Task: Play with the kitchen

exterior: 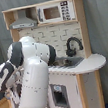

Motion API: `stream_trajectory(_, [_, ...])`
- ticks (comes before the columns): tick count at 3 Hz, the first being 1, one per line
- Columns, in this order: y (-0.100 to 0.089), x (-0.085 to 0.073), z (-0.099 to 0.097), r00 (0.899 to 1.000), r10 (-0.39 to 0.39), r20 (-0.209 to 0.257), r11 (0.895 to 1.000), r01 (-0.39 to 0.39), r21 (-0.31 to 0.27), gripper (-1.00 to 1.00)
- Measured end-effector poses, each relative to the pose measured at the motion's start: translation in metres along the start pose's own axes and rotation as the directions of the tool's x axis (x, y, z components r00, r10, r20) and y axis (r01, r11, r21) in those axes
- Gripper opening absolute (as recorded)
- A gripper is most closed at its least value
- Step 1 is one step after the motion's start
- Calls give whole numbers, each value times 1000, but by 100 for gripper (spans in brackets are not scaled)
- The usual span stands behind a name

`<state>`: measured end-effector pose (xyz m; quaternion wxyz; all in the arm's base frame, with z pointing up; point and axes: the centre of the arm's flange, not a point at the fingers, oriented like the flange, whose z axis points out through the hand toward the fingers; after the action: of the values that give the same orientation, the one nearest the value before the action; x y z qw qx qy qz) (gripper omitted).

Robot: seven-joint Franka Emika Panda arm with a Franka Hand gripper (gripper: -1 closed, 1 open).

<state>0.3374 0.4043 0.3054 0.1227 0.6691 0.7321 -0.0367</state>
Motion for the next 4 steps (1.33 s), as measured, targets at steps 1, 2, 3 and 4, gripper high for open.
stream_trajectory(1, [-12, 12, -8, 998, 67, -11, 998, -67, -10, -100])
stream_trajectory(2, [-29, 21, -17, 992, 125, -1, 992, -125, -17, -100])
stream_trajectory(3, [-50, 31, -27, 987, 158, 9, 987, -158, -29, -100])
stream_trajectory(4, [-65, 33, -32, 977, 207, 51, 978, -205, -43, -100])
